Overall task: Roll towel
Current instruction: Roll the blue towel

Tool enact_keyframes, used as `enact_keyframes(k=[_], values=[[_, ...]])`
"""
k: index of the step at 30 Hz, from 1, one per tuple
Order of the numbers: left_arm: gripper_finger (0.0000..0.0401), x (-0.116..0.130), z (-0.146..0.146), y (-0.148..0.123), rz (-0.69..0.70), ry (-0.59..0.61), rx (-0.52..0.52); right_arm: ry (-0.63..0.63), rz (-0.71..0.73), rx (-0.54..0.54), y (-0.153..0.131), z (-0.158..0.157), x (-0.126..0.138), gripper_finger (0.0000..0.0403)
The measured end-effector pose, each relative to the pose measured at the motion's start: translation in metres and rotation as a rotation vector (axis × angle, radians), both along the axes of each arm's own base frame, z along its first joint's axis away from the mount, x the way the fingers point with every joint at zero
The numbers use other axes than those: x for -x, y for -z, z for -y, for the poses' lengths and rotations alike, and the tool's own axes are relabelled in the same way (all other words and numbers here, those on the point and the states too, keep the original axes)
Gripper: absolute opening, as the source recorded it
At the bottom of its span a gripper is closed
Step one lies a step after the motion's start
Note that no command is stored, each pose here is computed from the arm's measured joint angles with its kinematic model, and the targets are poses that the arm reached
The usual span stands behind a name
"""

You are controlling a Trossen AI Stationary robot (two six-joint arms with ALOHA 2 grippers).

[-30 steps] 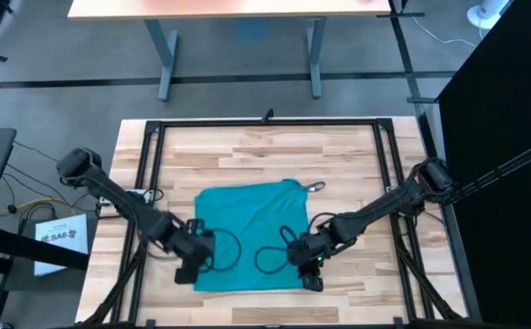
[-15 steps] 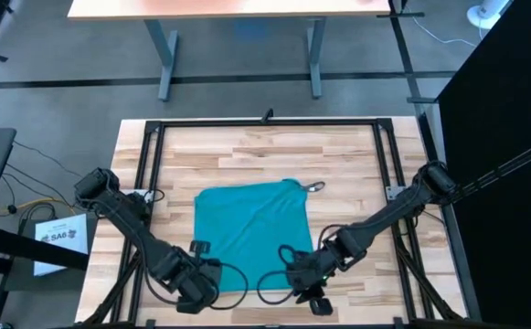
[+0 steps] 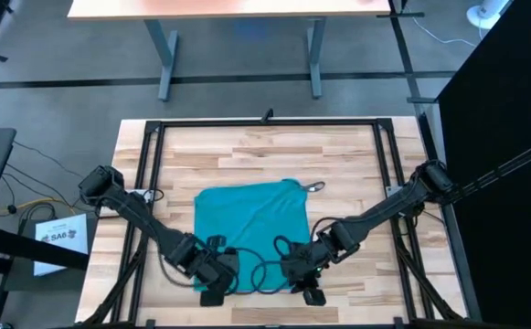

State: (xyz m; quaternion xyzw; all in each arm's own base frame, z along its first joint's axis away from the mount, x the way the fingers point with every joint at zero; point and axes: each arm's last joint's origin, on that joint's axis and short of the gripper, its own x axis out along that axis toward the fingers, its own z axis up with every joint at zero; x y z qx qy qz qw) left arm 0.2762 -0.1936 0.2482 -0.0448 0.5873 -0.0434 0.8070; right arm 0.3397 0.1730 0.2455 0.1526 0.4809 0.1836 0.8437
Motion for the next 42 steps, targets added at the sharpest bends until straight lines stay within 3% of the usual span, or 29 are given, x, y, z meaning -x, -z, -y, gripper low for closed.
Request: enact_keyframes(k=[5, 11, 17, 24, 31, 42], values=[[0.0105, 0.030, 0.013, 0.000, -0.123, -0.006, -0.113, -0.007, -0.042, 0.200, -0.006, -0.012, 0.022, 0.0087], [0.0105, 0.051, 0.037, 0.014, -0.019, -0.008, -0.157, -0.007, -0.043, 0.338, 0.005, -0.030, 0.037, 0.0089], [0.0105, 0.051, 0.032, 0.047, 0.005, -0.045, -0.170, 0.052, -0.145, 0.420, 0.045, -0.033, 0.030, 0.0109], [0.0105, 0.045, 0.049, 0.064, -0.025, 0.011, -0.110, 0.070, -0.232, 0.439, 0.086, -0.051, 0.029, 0.0123], [0.0105, 0.048, 0.051, 0.066, -0.033, 0.019, -0.109, 0.081, -0.232, 0.445, 0.089, -0.051, 0.027, 0.0128], [0.0105, 0.042, 0.075, 0.098, -0.122, 0.027, -0.091, 0.054, -0.199, 0.419, 0.087, -0.060, 0.029, 0.0128]])
